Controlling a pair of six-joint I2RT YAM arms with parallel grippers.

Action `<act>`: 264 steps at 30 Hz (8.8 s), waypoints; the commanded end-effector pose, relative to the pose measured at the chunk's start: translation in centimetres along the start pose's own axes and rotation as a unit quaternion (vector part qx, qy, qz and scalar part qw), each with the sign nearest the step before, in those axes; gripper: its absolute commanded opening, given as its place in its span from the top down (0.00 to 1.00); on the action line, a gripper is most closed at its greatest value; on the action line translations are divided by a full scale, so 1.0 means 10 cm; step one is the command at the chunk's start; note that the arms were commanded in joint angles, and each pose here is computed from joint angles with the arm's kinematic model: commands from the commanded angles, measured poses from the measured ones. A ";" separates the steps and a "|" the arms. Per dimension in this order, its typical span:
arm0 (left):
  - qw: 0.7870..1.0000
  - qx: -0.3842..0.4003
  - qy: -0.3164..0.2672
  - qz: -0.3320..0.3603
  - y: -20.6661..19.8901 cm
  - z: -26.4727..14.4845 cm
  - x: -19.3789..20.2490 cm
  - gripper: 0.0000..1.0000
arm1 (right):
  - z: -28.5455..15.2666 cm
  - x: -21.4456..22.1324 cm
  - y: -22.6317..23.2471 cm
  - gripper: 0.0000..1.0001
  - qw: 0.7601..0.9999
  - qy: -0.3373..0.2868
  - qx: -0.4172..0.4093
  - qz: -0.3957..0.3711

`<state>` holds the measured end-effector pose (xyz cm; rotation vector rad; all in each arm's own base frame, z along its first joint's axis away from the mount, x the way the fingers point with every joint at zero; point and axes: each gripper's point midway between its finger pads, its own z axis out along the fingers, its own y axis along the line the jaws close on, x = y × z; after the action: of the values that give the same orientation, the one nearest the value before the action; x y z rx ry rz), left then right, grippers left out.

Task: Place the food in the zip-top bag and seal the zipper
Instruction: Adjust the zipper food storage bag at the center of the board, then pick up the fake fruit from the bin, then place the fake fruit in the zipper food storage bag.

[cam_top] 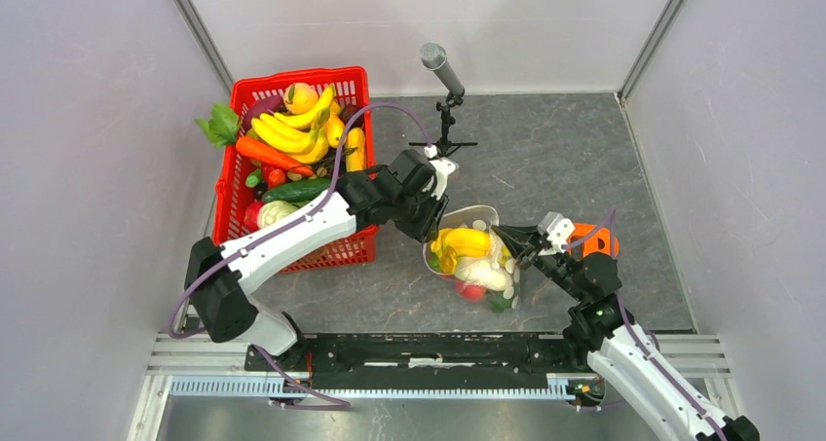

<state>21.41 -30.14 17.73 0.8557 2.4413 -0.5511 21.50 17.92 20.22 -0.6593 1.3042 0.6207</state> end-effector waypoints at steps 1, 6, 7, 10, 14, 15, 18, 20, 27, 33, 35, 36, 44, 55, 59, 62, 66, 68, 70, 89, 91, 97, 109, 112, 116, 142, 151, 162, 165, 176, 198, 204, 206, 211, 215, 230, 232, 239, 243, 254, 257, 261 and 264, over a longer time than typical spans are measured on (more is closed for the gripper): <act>0.999 -0.008 -0.029 -0.018 -0.01 0.03 -0.15 0.60 | 0.03 -0.29 -0.04 1.00 0.999 -0.036 0.006 -0.006; 0.999 -0.001 -0.028 -0.020 -0.04 0.10 -0.16 0.86 | 0.03 -0.36 -0.02 1.00 0.999 -0.044 0.001 -0.002; 0.999 0.004 -0.032 -0.019 -0.06 0.11 -0.18 0.92 | 0.04 -0.39 -0.01 1.00 0.999 -0.048 -0.002 0.002; 0.999 0.014 -0.045 -0.017 -0.10 0.08 -0.25 0.98 | 0.09 -0.54 0.10 1.00 0.997 -0.057 -0.035 0.022; 0.994 0.011 -0.105 -0.012 -0.15 -0.29 -0.59 0.98 | 0.20 -0.86 0.23 1.00 0.994 -0.044 -0.085 0.062; 0.993 0.010 -0.121 -0.011 -0.16 -0.43 -0.67 0.98 | 0.23 -0.99 0.26 1.00 0.992 -0.044 -0.098 0.070; 0.984 -0.015 -0.180 -0.013 -0.12 -0.88 -0.94 0.98 | 0.31 -1.20 0.18 1.00 0.993 -0.019 -0.084 0.085; 0.979 -0.038 -0.199 -0.020 -0.02 -1.03 -1.01 0.98 | 0.36 -1.18 0.01 1.00 0.995 0.025 -0.038 0.093; 0.964 -0.149 -0.202 -0.084 0.63 -1.00 -1.12 0.98 | 0.35 -0.63 -0.05 1.00 0.972 0.217 -0.051 0.075; 0.964 -0.162 -0.198 -0.074 0.67 -1.02 -1.27 0.98 | 0.20 -0.54 0.17 1.00 0.965 0.225 -0.123 0.045; 0.964 -0.167 -0.194 -0.076 0.69 -0.98 -1.29 0.98 | 0.25 -0.59 -0.04 1.00 0.968 0.238 -0.062 0.047; 0.962 -0.179 -0.192 -0.077 0.74 -0.97 -1.28 0.98 | 0.28 -0.65 -0.17 1.00 0.971 0.234 -0.024 0.043; 0.966 -0.145 -0.198 -0.083 0.75 -0.95 -1.37 0.98 | 0.33 -1.13 -0.18 1.00 0.982 0.183 -0.028 0.026; 0.977 -0.099 -0.172 -0.074 0.72 -0.39 -1.42 0.98 | 0.47 -0.57 0.04 1.00 0.975 0.173 -0.064 0.123; 0.975 -0.104 -0.178 -0.081 0.80 -0.40 -1.48 0.96 | 0.53 -0.67 0.05 1.00 0.979 0.145 -0.069 0.123; 0.976 -0.101 -0.179 -0.076 0.81 -0.42 -1.50 0.72 | 0.56 -0.66 0.00 1.00 0.980 0.144 -0.056 0.129; 0.975 -0.091 -0.190 -0.067 0.77 -0.54 -1.53 0.32 | 0.63 -0.69 0.00 1.00 0.981 0.117 -0.050 0.149; 0.975 -0.090 -0.195 -0.060 0.76 -0.62 -1.51 0.21 | 0.64 -0.67 -0.03 1.00 0.981 0.112 -0.043 0.154; 0.974 -0.088 -0.199 -0.054 0.74 -0.71 -1.48 0.11 | 0.65 -0.65 -0.04 1.00 0.981 0.113 -0.037 0.154; 0.921 -0.249 -0.270 -0.127 1.61 -1.39 -1.26 0.02 | 0.63 -0.66 -0.02 1.00 0.981 0.105 -0.039 0.160; 0.913 -0.268 -0.276 -0.135 1.74 -1.34 -1.32 0.03 | 0.63 -0.67 -0.02 1.00 0.981 0.103 -0.040 0.159; 0.904 -0.289 -0.278 -0.151 2.08 -1.11 -1.45 0.08 | 0.60 -0.68 -0.02 1.00 0.982 0.101 -0.039 0.158; 0.856 -0.392 -0.278 -0.191 2.60 -1.11 -1.27 0.05 | 0.59 -0.59 0.01 1.00 0.979 0.105 -0.040 0.168; 0.848 -0.413 -0.272 -0.188 2.66 -1.13 -1.24 0.04 | 0.59 -0.58 0.01 1.00 0.979 0.104 -0.040 0.169; 0.838 -0.434 -0.276 -0.183 2.75 -1.14 -1.22 0.01 | 0.59 -0.55 0.01 1.00 0.979 0.106 -0.041 0.171; 0.849 -0.458 -0.134 -0.227 3.10 -0.81 -0.71 0.16 | 0.59 -0.52 0.05 1.00 0.977 0.106 -0.048 0.178; 0.851 -0.448 -0.128 -0.243 3.04 -0.78 -0.59 0.12 | 0.59 -0.50 0.06 1.00 0.976 0.108 -0.052 0.180; 0.837 -0.486 -0.073 -0.242 3.18 -0.86 -0.41 0.05 | 0.58 -0.51 0.08 1.00 0.976 0.107 -0.058 0.180; 0.838 -0.486 -0.065 -0.240 3.19 -0.83 -0.41 0.10 | 0.58 -0.51 0.08 1.00 0.976 0.107 -0.058 0.179; 0.838 -0.481 -0.083 -0.243 3.24 -0.80 -0.49 0.43 | 0.58 -0.50 0.08 1.00 0.976 0.109 -0.056 0.182; 0.914 -0.158 -0.324 -0.187 1.94 -1.44 -1.40 0.78 | 0.59 -0.51 0.07 1.00 0.975 0.101 -0.052 0.189; 0.931 -0.025 -0.323 -0.170 1.34 -1.43 -1.28 0.78 | 0.60 -0.54 0.06 1.00 0.976 0.093 -0.049 0.192; 0.935 0.023 -0.313 -0.166 1.08 -1.37 -1.19 0.78 | 0.60 -0.57 0.05 1.00 0.977 0.087 -0.047 0.191; 0.956 0.101 -0.266 -0.069 0.43 -1.21 -0.90 0.78 | 0.60 -0.63 0.03 1.00 0.978 0.075 -0.039 0.192; 0.963 0.124 -0.238 0.004 0.17 -1.13 -0.64 0.78 | 0.60 -0.64 0.03 1.00 0.977 0.073 -0.037 0.196; 0.949 0.089 -0.262 0.153 -0.01 -0.37 -0.88 0.81 | 0.60 -0.77 0.10 1.00 0.976 0.053 -0.060 0.201; 0.936 0.097 -0.285 0.183 -0.08 -0.36 -0.97 0.80 | 0.59 -0.81 0.14 1.00 0.976 0.051 -0.072 0.201; 0.896 0.160 -0.268 0.316 -0.28 -0.04 -0.85 0.67 | 0.59 -0.85 0.17 1.00 0.974 0.045 -0.083 0.205; 0.880 0.147 -0.294 0.344 -0.28 0.07 -0.88 0.62 | 0.60 -0.86 0.19 1.00 0.973 0.042 -0.087 0.210; 0.882 0.236 -0.273 0.302 -0.58 -0.24 -0.76 0.11 | 0.62 -0.81 0.06 1.00 0.975 0.038 -0.047 0.215; 0.892 0.211 -0.274 0.290 -0.53 -0.39 -0.82 0.06 | 0.60 -0.79 0.01 1.00 0.975 0.034 -0.027 0.218; 0.885 0.184 -0.315 0.290 -0.51 -0.69 -0.91 0.00 | 0.58 -0.76 -0.04 1.00 0.975 0.032 -0.009 0.220; 0.884 0.155 -0.342 0.278 -0.44 -0.88 -0.96 0.00 | 0.57 -0.75 -0.06 1.00 0.975 0.031 -0.004 0.222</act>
<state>22.23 -34.62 26.32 1.3025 1.4665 -0.8936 23.93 21.98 26.23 -0.4382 1.6095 0.9971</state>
